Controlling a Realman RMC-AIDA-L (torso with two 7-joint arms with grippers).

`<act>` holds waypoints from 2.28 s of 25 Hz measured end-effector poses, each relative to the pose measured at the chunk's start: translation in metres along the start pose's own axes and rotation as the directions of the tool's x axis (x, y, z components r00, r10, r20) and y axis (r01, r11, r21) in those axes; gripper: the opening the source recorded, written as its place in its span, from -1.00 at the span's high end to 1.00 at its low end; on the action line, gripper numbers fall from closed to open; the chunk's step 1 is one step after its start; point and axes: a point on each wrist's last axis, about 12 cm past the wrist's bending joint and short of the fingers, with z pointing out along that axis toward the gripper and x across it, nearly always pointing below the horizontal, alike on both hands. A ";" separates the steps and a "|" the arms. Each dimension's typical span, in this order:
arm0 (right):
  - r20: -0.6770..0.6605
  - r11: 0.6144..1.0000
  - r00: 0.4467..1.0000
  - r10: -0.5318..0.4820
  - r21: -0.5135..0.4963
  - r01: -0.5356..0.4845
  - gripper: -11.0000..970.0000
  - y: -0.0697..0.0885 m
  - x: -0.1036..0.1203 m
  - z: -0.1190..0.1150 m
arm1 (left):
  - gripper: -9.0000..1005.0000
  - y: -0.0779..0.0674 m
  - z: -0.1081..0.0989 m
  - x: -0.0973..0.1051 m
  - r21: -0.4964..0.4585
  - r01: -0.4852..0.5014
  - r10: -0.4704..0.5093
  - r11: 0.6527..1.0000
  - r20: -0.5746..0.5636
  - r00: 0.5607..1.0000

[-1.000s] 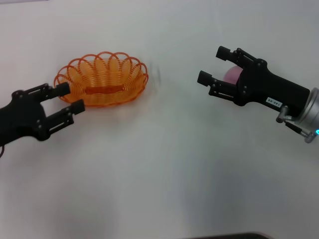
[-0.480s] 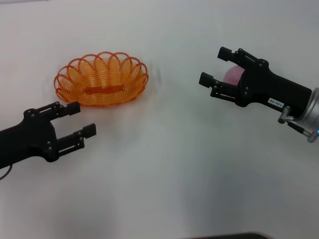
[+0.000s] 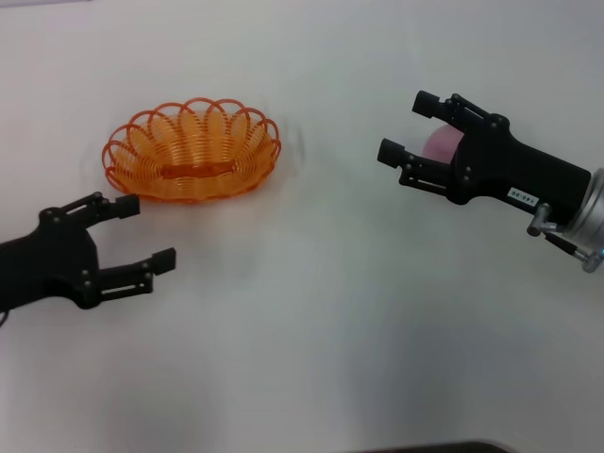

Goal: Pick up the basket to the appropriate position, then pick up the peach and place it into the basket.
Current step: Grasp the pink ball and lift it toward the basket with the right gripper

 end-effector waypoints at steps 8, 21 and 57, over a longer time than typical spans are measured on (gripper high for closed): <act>-0.001 1.000 1.000 0.002 -0.001 -0.002 -0.95 -0.001 -0.001 -0.001 | -0.77 0.007 -0.012 -0.024 -0.003 0.028 -0.029 1.000 -0.115 0.993; -0.053 0.993 0.999 0.014 -0.117 -0.020 -0.95 -0.017 -0.042 -0.018 | -0.77 0.005 -0.007 -0.025 0.024 0.023 -0.020 0.999 -0.124 0.992; -0.786 0.999 0.617 0.035 0.017 -0.035 -0.93 -0.062 -0.186 -0.008 | -0.77 0.003 0.004 -0.031 0.101 0.044 -0.022 0.994 -0.208 0.978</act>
